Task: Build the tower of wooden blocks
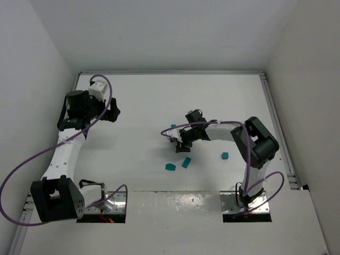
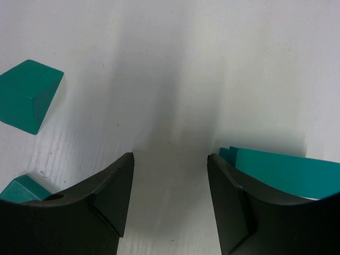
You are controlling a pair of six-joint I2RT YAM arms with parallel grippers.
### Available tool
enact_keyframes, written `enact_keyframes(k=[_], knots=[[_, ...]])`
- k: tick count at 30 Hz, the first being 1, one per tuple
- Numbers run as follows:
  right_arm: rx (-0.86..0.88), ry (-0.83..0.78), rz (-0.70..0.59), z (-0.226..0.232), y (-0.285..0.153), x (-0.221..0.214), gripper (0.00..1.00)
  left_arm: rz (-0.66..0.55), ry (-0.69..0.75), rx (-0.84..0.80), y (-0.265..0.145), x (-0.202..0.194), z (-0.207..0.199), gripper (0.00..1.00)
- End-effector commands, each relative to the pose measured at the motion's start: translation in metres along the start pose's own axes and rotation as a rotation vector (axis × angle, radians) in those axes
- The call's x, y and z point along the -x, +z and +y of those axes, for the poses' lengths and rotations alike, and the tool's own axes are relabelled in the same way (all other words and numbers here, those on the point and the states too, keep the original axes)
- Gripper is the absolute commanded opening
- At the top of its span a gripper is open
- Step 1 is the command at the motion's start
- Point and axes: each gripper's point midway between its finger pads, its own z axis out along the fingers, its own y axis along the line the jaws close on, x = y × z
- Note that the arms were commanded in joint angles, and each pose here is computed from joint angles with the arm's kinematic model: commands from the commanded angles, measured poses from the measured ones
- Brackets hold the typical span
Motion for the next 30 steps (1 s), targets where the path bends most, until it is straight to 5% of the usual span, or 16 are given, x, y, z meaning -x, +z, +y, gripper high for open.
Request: enact_keyframes(k=[1,15,21,27,30], knots=[[0.005,0.009,0.027,0.002,-0.002,-0.008,0.58,-0.057,0.019,-0.011,0.001,0.023,-0.001,1.00],[0.051,-0.042,-0.017,0.023,-0.013,0.004,0.53,-0.071,0.042,-0.039,0.000,0.028,-0.005,1.00],[0.075,0.012,-0.024,0.049,-0.031,0.009,0.33,-0.041,0.101,-0.166,-0.007,0.018,-0.037,0.80],[-0.074,0.419,0.033,0.040,-0.055,0.010,0.02,0.147,-0.087,-0.221,0.000,-0.026,-0.081,0.42],[-0.223,0.645,0.098,0.020,-0.075,0.002,0.00,0.193,-0.139,-0.201,0.007,-0.042,-0.094,0.42]])
